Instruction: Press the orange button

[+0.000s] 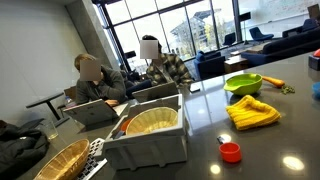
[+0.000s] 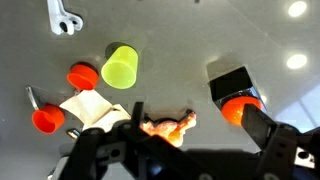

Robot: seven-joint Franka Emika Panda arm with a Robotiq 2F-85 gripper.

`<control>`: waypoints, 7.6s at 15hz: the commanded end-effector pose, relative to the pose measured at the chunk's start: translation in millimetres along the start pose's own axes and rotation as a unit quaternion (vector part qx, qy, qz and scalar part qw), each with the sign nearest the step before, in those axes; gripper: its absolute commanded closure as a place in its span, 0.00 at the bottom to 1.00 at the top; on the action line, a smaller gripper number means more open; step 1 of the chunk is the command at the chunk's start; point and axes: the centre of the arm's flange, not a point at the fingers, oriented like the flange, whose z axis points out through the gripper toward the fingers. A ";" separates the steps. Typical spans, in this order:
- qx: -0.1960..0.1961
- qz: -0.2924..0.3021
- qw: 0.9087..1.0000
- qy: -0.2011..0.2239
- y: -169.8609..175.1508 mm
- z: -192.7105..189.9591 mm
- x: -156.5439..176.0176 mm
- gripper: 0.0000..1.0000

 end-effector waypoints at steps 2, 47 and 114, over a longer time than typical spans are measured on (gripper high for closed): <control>-0.023 0.091 0.996 -0.005 -72.3 3.1 42.8 0.00; -0.173 0.709 0.676 -0.105 -168.0 102.7 184.4 0.00; -0.114 0.796 0.590 -0.079 -147.6 193.9 176.4 1.00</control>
